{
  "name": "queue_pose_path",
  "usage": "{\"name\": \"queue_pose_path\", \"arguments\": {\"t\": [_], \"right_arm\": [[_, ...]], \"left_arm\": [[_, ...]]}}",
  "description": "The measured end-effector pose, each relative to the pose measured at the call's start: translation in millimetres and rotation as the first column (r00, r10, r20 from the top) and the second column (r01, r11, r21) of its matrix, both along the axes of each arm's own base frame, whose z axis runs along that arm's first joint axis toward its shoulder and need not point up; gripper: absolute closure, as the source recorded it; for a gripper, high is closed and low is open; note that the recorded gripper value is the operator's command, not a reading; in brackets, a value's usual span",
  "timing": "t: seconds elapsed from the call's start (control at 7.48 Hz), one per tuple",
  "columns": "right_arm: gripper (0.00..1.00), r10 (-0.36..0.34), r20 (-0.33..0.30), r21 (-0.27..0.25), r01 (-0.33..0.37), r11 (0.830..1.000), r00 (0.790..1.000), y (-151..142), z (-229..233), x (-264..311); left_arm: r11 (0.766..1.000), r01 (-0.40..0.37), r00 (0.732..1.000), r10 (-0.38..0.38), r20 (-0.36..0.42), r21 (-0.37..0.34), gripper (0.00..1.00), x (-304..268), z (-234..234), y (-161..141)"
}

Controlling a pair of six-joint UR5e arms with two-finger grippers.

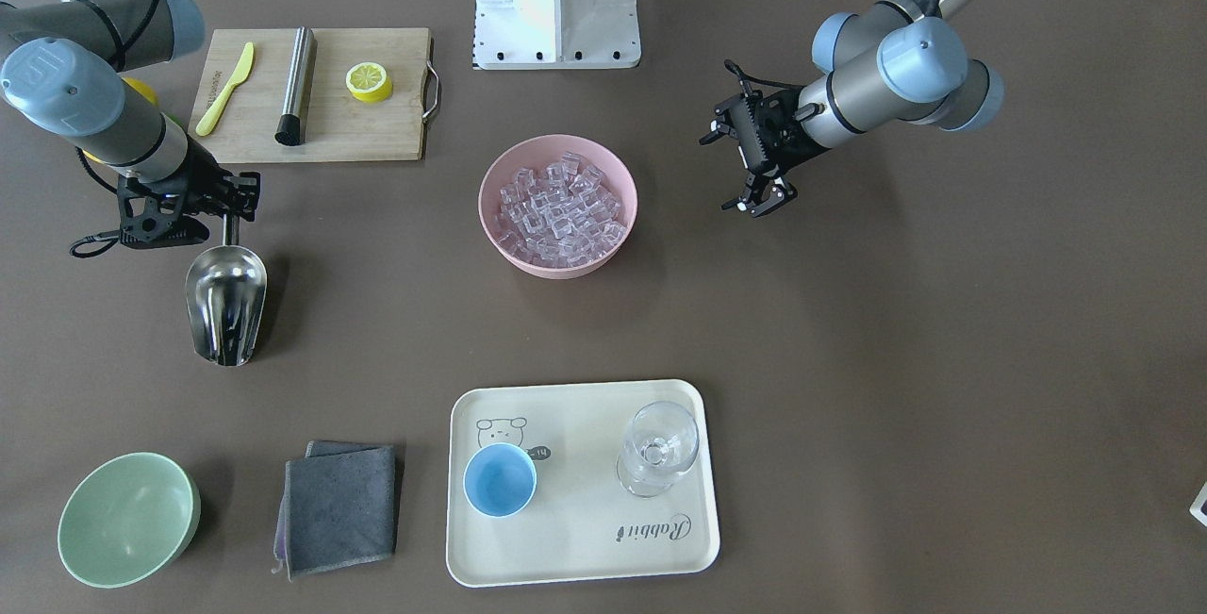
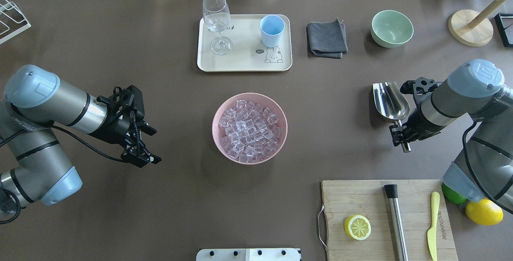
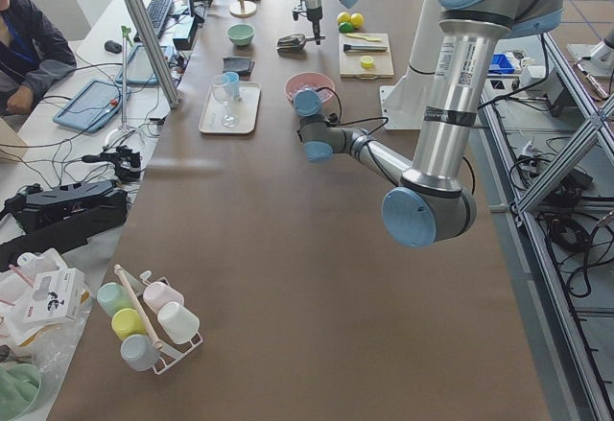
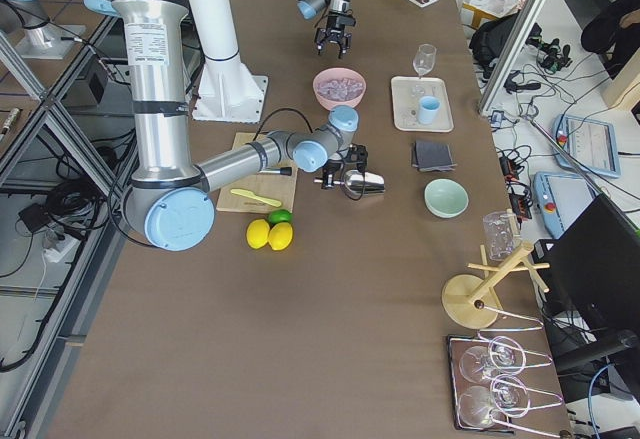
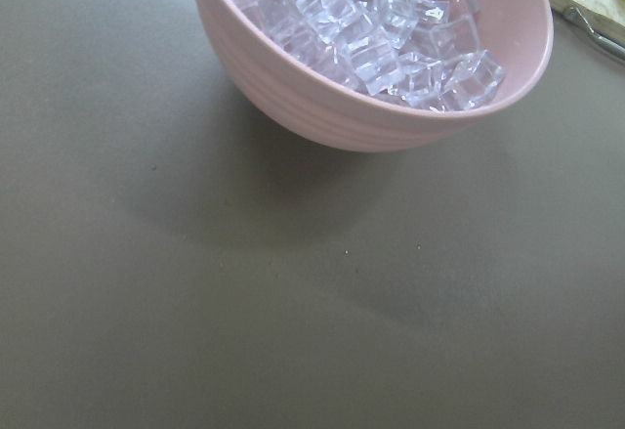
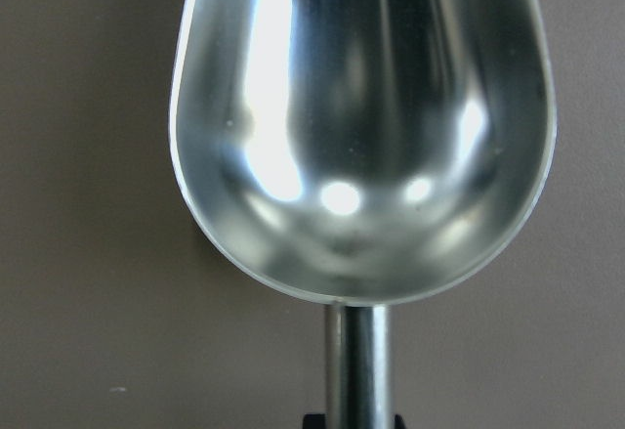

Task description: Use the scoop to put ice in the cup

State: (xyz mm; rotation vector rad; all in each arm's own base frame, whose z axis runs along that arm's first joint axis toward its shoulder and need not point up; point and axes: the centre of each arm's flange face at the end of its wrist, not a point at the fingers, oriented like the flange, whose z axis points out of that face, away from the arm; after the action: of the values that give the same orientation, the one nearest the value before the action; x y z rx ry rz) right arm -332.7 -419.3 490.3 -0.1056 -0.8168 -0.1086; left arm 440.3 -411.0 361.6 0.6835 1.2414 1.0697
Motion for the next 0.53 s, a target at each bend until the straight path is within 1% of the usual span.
{"name": "queue_pose_path", "arguments": {"t": [0.13, 0.27, 0.4, 0.53], "right_arm": [[1.00, -0.001, 0.017, 0.002, 0.001, 1.000, 1.000, 0.6, -9.1, 4.4], [1.00, 0.009, 0.018, 0.001, -0.009, 1.000, 1.000, 0.0, -22.6, 13.1], [1.00, 0.013, 0.012, 0.014, -0.013, 1.000, 1.000, 0.8, -41.3, 22.6], [1.00, 0.007, 0.008, 0.045, -0.007, 0.999, 1.000, 2.9, -59.9, 31.2]], "left_arm": [[1.000, -0.003, 1.000, 0.003, -0.015, 0.020, 0.02, 23.3, -6.8, 1.3], [0.998, 0.012, 0.999, -0.010, -0.034, 0.056, 0.01, 40.5, -11.8, 7.4], [0.990, 0.025, 0.998, -0.018, -0.053, 0.140, 0.02, 50.9, -14.4, 10.6], [0.970, 0.032, 0.998, -0.017, -0.065, 0.240, 0.02, 57.3, -15.7, 8.5]]}}
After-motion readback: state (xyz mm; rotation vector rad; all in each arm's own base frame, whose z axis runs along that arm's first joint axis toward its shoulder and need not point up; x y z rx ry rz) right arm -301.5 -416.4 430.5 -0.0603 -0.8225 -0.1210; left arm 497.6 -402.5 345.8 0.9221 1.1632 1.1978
